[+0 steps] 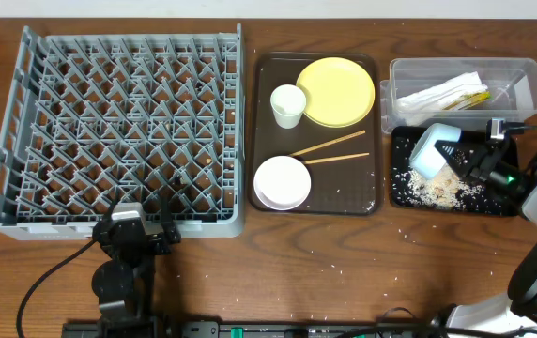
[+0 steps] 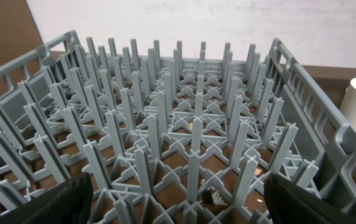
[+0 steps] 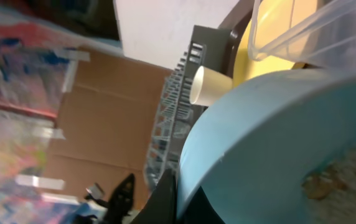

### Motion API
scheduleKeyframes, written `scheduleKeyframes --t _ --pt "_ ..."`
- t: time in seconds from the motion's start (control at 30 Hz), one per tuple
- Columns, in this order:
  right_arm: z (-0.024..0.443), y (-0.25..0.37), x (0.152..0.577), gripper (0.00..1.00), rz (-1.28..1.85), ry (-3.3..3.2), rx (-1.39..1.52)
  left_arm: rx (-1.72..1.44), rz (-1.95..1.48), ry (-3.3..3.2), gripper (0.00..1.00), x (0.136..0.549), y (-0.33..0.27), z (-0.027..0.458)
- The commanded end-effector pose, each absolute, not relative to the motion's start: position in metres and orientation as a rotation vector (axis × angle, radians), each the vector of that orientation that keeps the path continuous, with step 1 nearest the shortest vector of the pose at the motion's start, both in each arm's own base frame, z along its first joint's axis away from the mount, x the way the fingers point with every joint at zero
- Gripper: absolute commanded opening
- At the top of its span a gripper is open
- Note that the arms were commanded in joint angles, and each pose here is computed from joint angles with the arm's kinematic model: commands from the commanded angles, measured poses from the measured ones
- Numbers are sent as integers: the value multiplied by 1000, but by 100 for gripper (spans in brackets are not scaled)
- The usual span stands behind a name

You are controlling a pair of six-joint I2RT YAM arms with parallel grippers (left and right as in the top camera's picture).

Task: Sort waste into correct bins and load items into the dishwasher
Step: 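Tip the blue bowl over the black tray to dump the rice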

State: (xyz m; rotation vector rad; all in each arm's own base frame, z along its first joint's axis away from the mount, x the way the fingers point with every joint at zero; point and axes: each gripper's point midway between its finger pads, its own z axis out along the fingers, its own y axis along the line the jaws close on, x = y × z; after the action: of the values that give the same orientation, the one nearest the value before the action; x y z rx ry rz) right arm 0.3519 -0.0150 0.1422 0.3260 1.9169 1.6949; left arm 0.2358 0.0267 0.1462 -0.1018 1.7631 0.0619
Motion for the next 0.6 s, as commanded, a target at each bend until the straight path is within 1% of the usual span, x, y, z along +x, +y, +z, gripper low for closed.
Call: scheduleKeyframes --t 0.0,0.1,0.2,0.37,0.57 --pt "151 -15 350 1 1852 1907 482 -102 82 1794 89 235 29 133" --pt "154 -16 352 1 1860 1908 496 -102 82 1794 89 235 29 133" --pt "155 -16 352 1 1917 1914 590 -102 82 1794 89 235 29 133" --pt "154 -19 354 1 1901 1920 613 -102 82 1794 89 235 29 133" --pt "161 -19 356 1 1885 1912 559 -102 82 1794 89 235 29 133"
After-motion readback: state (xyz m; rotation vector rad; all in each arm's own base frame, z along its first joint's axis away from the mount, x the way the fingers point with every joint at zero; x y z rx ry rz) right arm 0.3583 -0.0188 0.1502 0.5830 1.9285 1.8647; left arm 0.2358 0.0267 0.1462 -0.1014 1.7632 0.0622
